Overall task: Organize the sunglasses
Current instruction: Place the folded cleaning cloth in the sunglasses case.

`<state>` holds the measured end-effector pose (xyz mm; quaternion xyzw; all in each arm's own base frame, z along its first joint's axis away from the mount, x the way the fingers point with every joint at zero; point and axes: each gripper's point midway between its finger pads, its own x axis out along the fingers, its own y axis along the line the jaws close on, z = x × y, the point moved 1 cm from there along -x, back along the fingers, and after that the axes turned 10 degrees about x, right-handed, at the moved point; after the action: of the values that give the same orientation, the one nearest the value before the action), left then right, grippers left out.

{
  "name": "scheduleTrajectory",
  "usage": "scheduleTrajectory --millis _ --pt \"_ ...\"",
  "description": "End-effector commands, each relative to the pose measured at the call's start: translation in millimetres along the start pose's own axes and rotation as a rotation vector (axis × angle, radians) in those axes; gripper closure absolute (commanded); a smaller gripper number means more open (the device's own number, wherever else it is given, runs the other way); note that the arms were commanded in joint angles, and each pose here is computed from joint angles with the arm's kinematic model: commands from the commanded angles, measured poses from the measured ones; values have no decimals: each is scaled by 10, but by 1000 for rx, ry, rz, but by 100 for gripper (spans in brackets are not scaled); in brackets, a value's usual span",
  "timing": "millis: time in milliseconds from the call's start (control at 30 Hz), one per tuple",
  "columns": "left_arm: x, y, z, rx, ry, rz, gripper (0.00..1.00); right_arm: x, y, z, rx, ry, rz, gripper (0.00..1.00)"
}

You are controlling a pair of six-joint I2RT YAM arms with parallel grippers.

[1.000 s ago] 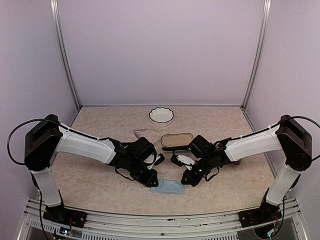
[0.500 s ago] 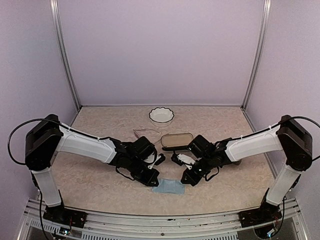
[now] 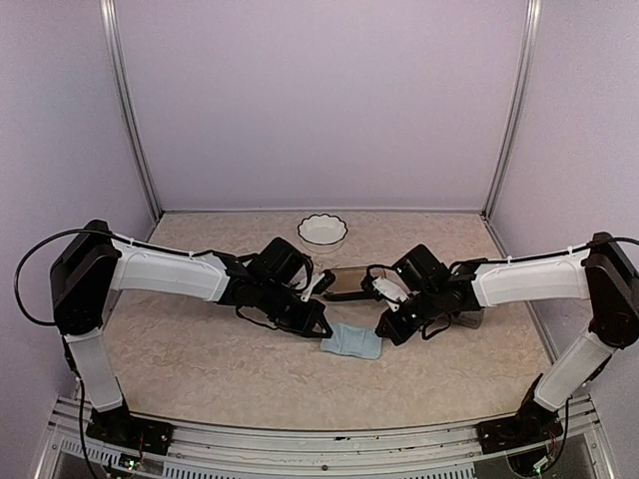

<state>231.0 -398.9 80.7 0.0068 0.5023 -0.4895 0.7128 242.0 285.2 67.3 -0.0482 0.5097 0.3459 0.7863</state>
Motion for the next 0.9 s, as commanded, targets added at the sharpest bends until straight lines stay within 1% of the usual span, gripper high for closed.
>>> scheduleTrajectory --millis 0,167,400,700,867 --pt "-29 16 350 -20 -85 -52 100 -235 -171 297 15 -78 -63 100" --pt "-76 93 561 -39 -128 -57 100 -393 -332 551 29 -130 -104 100" --pt "-107 353 850 -90 -175 -19 100 -555 -541 916 32 -189 -147 100" --pt "-135 612 1209 -98 -245 6 100 -554 -766 1267 28 -217 -182 100" --pt "-108 753 1302 -87 -255 31 100 -477 -895 1380 28 -214 -201 100"
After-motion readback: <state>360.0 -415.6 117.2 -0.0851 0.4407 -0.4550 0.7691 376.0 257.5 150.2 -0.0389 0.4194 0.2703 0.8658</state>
